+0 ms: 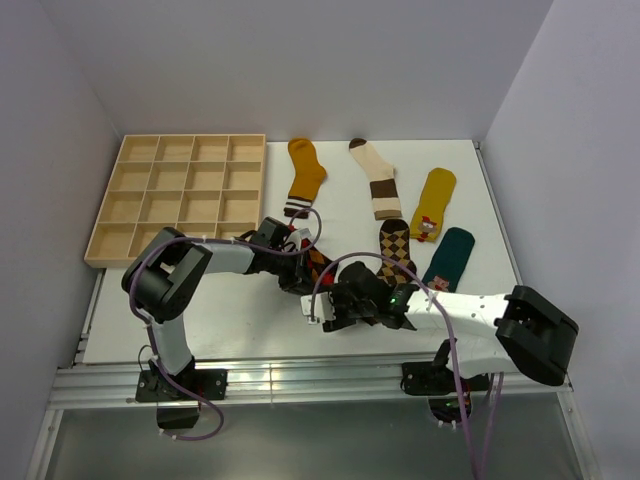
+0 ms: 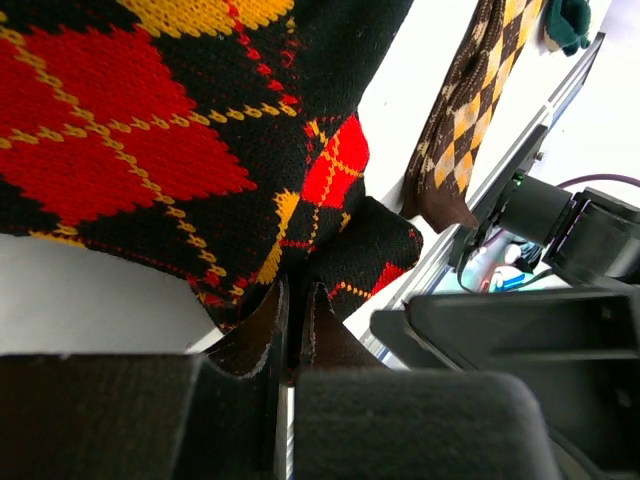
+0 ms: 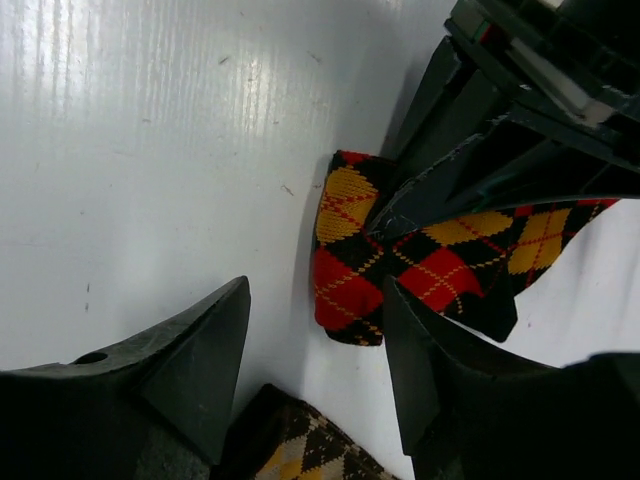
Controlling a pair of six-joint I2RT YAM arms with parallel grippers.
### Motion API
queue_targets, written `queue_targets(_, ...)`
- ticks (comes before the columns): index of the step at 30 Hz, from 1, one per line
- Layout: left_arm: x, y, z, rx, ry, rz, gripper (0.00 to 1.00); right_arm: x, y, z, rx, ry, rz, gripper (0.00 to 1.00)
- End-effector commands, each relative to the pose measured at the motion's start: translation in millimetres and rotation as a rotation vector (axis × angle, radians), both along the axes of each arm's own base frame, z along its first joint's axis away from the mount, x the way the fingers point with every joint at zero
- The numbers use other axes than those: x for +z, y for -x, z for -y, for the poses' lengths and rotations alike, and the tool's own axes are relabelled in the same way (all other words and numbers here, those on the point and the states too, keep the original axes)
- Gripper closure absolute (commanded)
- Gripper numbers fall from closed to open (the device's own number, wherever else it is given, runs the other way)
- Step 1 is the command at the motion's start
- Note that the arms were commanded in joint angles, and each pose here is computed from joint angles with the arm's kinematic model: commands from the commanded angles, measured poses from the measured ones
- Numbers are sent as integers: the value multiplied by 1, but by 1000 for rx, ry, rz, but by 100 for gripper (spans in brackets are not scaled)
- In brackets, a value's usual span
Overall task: Roll the socks
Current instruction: Roll the sock at the center of the board.
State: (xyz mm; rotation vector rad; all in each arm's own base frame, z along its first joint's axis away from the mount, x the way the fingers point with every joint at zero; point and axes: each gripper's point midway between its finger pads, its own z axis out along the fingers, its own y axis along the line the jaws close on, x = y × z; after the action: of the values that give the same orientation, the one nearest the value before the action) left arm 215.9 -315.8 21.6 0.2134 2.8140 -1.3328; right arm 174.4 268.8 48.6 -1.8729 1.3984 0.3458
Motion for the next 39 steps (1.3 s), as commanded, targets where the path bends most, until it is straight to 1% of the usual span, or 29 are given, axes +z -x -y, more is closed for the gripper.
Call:
queue_targets(1, -46, 29, -33, -21, -200, -92, 100, 7, -14, -11, -8, 9, 98, 39)
queue_targets(5, -45, 29, -33, -31, -197, -89, 100, -8, -19, -11, -18, 90, 126, 47)
queue_targets(8, -45, 32, -32, -41, -187, -96, 100, -14, -24, -12, -23, 106, 142, 49)
queue_targets(9, -46, 32, -32, -44, -185, -96, 100, -15, -25, -13, -25, 105, 142, 51)
queue_targets(11, -47, 35, -33, -48, -188, -99, 100, -15, -27, -14, -39, 106, 147, 59)
queue_targets(12, -45, 34, -32, -50, -178, -90, 100, -19, -31, -12, -58, 126, 151, 71)
queue_targets(13, -44, 36, -32, -54, -168, -98, 99, -18, -34, -14, -72, 125, 152, 77)
queue_targets(15, -40, 35, -30, -57, -148, -87, 95, -21, -36, -13, -83, 140, 148, 84)
queue_targets(16, -38, 34, -28, -59, -138, -77, 94, -22, -36, -12, -84, 143, 143, 86)
queue_targets(18, -33, 30, -27, -61, -134, -56, 84, -25, -30, -8, -75, 166, 108, 87)
queue_targets(19, -29, 26, -25, -59, -128, -33, 80, -19, -29, -15, -68, 141, 78, 91)
queue_targets(20, -27, 19, -25, -44, -138, -3, 72, -25, -21, -5, -61, 192, 19, 92)
queue_targets(21, -17, 12, -22, -32, -124, 40, 67, -23, -18, -3, -58, 199, -13, 92)
queue_targets(22, -11, 4, -19, -11, -114, 76, 62, -15, -19, -6, -60, 173, -59, 92)
queue_targets(23, -7, -4, -18, 7, -115, 111, 57, -15, -14, 2, -65, 196, -100, 92)
queue_targets(24, 6, -12, -13, 21, -85, 161, 55, -14, -13, 6, -73, 202, -125, 92)
queue_targets(25, 11, -15, -12, 44, -72, 170, 53, -10, -18, 10, -94, 202, -144, 93)
queue_targets(26, 17, -21, -9, 58, -52, 206, 51, -11, -9, 16, -86, 219, -196, 92)
queue_targets(27, 29, -31, -5, 83, -26, 266, 50, -7, -9, 18, -87, 219, -216, 93)
queue_targets(28, 29, -32, -6, 107, -21, 265, 48, -7, -7, 21, -90, 226, -243, 93)
queue_targets(29, 31, -36, -7, 128, -23, 285, 48, -8, 1, 30, -88, 244, -307, 93)
queue_targets(30, 39, -42, -5, 150, -2, 325, 48, -10, 5, 34, -88, 256, -340, 93)
queue_targets(31, 36, -42, -8, 176, -3, 320, 48, -7, 6, 34, -81, 256, -361, 93)
queue_targets(32, 37, -42, -8, 188, 6, 329, 46, -9, 10, 45, -92, 286, -405, 93)
queue_targets(33, 45, -47, -5, 201, 41, 364, 47, -12, 14, 47, -84, 297, -443, 93)
queue_targets(34, 41, -46, -8, 221, 32, 363, 47, -10, 15, 48, -70, 307, -452, 93)
queue_targets(35, 42, -48, -9, 230, 36, 375, 47, -12, 21, 54, -73, 337, -492, 93)
queue_targets(38, 45, -51, -10, 253, 52, 416, 49, -14, 29, 56, -53, 378, -592, 93)
queue_targets(39, 43, -47, -14, 256, 51, 423, 49, -8, 25, 52, -50, 364, -611, 94)
